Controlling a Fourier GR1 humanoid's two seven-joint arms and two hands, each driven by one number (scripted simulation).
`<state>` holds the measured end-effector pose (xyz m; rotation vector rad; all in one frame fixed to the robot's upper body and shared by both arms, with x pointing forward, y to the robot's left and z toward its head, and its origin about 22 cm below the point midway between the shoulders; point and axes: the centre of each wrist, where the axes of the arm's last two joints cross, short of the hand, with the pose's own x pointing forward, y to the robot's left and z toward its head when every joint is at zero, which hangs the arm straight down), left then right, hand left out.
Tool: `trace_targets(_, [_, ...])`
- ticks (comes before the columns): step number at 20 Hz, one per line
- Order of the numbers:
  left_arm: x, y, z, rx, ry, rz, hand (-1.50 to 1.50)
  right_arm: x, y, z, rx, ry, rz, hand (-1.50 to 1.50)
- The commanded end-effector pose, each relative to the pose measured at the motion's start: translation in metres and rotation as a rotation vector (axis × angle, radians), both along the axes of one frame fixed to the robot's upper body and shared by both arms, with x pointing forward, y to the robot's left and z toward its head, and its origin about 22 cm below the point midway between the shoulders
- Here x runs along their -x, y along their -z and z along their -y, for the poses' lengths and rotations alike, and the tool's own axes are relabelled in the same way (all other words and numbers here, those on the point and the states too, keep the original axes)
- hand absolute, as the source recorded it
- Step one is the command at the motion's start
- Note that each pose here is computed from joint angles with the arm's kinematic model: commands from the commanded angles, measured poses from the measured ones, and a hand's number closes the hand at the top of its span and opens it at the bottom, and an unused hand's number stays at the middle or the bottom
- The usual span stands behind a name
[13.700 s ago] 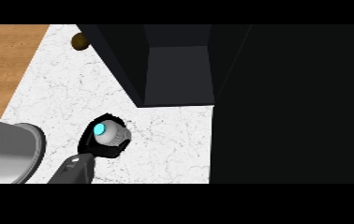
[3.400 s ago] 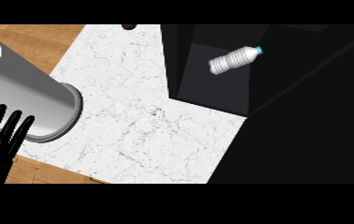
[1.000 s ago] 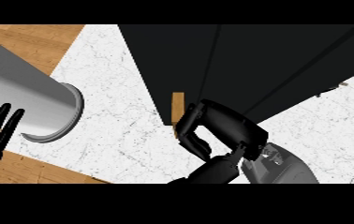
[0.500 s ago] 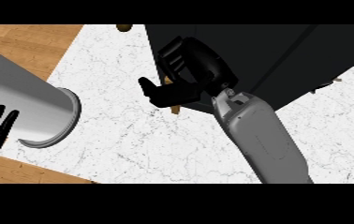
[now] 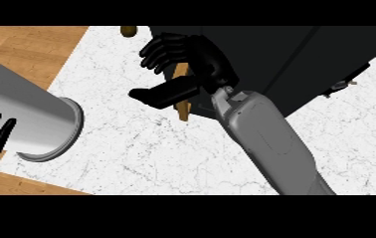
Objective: Pick up the bottled water, place it into the cabinet and close the cabinet
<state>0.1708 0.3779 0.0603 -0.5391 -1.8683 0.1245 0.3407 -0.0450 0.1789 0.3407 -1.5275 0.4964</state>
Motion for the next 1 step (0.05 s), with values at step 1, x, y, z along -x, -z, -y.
trace_targets(1, [-0.0011, -0.0023, -0.0046, -0.008, -0.018, 0.018, -1.5, -0.0366, -0.0154, 0.005, -0.082, 0.172, 0.013, -1.5])
